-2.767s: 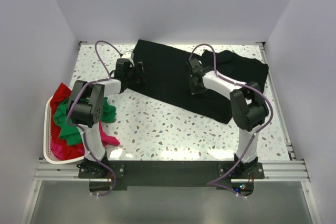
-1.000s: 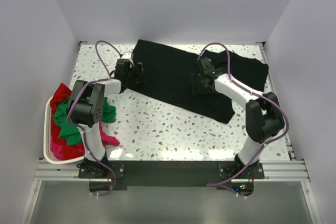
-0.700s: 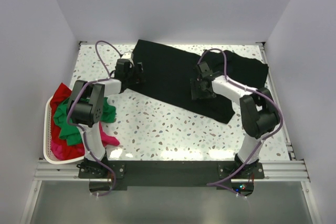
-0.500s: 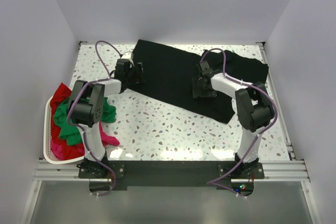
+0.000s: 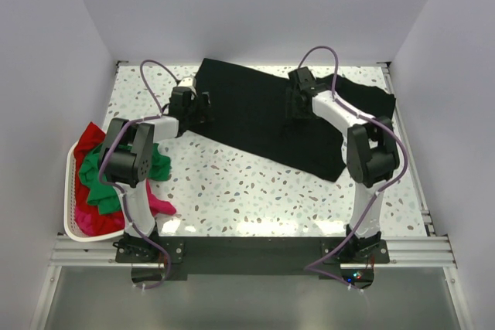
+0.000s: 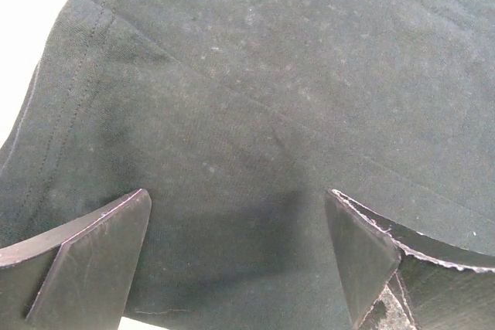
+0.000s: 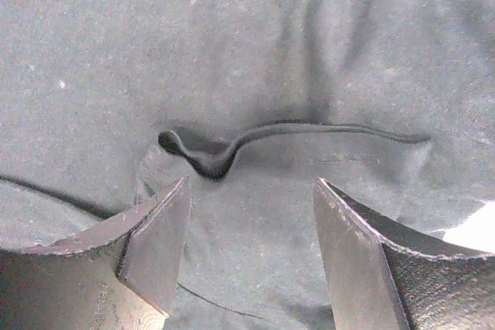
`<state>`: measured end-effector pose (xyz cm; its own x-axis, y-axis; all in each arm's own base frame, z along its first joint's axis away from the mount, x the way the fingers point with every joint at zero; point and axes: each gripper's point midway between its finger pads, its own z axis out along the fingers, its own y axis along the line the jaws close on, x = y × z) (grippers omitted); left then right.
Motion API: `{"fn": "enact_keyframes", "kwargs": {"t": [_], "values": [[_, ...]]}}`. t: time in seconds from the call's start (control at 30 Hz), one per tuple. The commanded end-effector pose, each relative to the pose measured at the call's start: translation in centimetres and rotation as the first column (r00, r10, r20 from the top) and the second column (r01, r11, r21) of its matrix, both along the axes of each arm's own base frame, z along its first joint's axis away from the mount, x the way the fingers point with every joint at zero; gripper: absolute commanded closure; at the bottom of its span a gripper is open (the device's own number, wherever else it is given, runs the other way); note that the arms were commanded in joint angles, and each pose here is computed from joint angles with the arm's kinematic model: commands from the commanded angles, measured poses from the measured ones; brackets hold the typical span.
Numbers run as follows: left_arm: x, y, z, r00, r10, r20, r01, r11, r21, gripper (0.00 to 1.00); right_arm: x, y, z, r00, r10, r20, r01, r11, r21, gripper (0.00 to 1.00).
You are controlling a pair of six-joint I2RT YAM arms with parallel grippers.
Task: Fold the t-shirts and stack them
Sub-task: Fold the tshirt
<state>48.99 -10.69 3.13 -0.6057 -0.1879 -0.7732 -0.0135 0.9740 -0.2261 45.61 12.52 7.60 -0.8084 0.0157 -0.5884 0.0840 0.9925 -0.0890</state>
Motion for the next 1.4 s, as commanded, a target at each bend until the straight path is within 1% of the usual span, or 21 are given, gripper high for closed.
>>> {"fn": "enact_keyframes", "kwargs": {"t": [0.0, 0.07, 0.1, 0.2, 0.37, 0.4, 0.5, 0.67, 0.73, 0.87, 1.03, 1.13, 1.2, 1.23, 1.3, 1.33, 1.37], "values": [[0.5, 1.0, 2.2, 0.998, 0.021, 0.056, -0.022, 1.000, 0.017, 0.00, 0.8, -1.0, 1.4, 0.999, -0.025, 0.040, 0.026, 0.999, -0.031, 0.33], [0.3, 1.0, 2.8, 0.997, 0.024, 0.070, -0.024, 1.000, 0.011, 0.00, 0.5, -0.6, 2.7, 0.998, -0.015, 0.069, 0.016, 1.000, -0.004, 0.33], [0.3, 1.0, 3.1, 0.996, 0.025, 0.080, -0.025, 1.000, 0.007, 0.00, -0.1, -0.7, 2.4, 0.998, -0.011, 0.061, 0.011, 1.000, -0.003, 0.33], [0.0, 1.0, 4.2, 0.993, 0.028, 0.112, -0.027, 1.000, -0.006, 0.00, -1.2, -0.8, 3.9, 0.996, -0.004, 0.091, 0.003, 1.000, 0.016, 0.32], [-0.1, 1.7, 4.8, 0.990, 0.056, 0.132, -0.057, 0.998, 0.002, 0.00, -3.7, -0.1, 4.3, 0.996, 0.024, 0.091, -0.031, 0.997, 0.076, 0.32], [0.0, 1.7, 4.8, 0.990, 0.059, 0.131, -0.059, 0.998, -0.003, 0.00, -4.7, 0.2, 3.6, 0.997, 0.042, 0.069, -0.048, 0.995, 0.092, 0.32], [0.5, 1.1, 5.0, 0.990, 0.046, 0.136, -0.042, 0.999, -0.031, 0.00, -5.7, 0.5, 2.0, 0.998, 0.050, 0.043, -0.055, 0.992, 0.116, 0.32], [1.7, -0.5, 5.5, 0.986, 0.022, 0.164, -0.006, 0.995, -0.098, 0.00, -6.5, 0.3, -1.1, 0.999, 0.040, -0.017, -0.038, 0.993, 0.109, 0.31], [2.1, -0.9, 4.5, 0.988, 0.020, 0.151, -0.004, 0.995, -0.103, 0.00, -6.7, 0.3, -2.5, 0.998, 0.039, -0.047, -0.034, 0.994, 0.104, 0.31], [2.8, -1.6, 4.3, 0.984, 0.025, 0.177, 0.005, 0.987, -0.162, 0.00, -7.0, 0.2, -4.3, 0.996, 0.032, -0.087, -0.024, 0.996, 0.092, 0.31], [2.4, -0.3, 1.3, 0.991, 0.078, 0.112, -0.052, 0.974, -0.219, 0.00, -8.5, -0.2, -6.2, 0.987, 0.011, -0.163, 0.002, 0.997, 0.079, 0.32], [1.3, 0.9, -0.4, 0.991, 0.122, 0.052, -0.106, 0.962, -0.250, 0.00, -10.1, -0.4, -7.3, 0.978, 0.002, -0.208, 0.014, 0.997, 0.075, 0.32], [0.8, 1.7, -0.4, 0.986, 0.161, 0.041, -0.143, 0.949, -0.280, 0.00, -11.3, -0.3, -7.8, 0.973, 0.001, -0.230, 0.017, 0.997, 0.078, 0.32], [-0.1, 2.0, -1.1, 0.985, 0.173, 0.020, -0.160, 0.945, -0.284, 0.00, -11.8, -0.2, -8.0, 0.971, 0.004, -0.240, 0.016, 0.997, 0.081, 0.32], [-0.5, 2.4, -0.3, 0.978, 0.205, 0.034, -0.184, 0.931, -0.315, 0.00, -13.1, 0.2, -8.4, 0.965, 0.016, -0.261, 0.006, 0.996, 0.085, 0.33], [-1.5, 2.7, -1.0, 0.976, 0.215, 0.017, -0.199, 0.929, -0.312, 0.00, -13.5, 0.4, -8.1, 0.966, 0.018, -0.257, 0.005, 0.996, 0.090, 0.33], [-1.7, 3.1, -0.8, 0.969, 0.244, 0.024, -0.224, 0.922, -0.317, 0.00, -14.3, 0.5, -8.4, 0.963, 0.025, -0.267, -0.002, 0.996, 0.087, 0.33]]}}
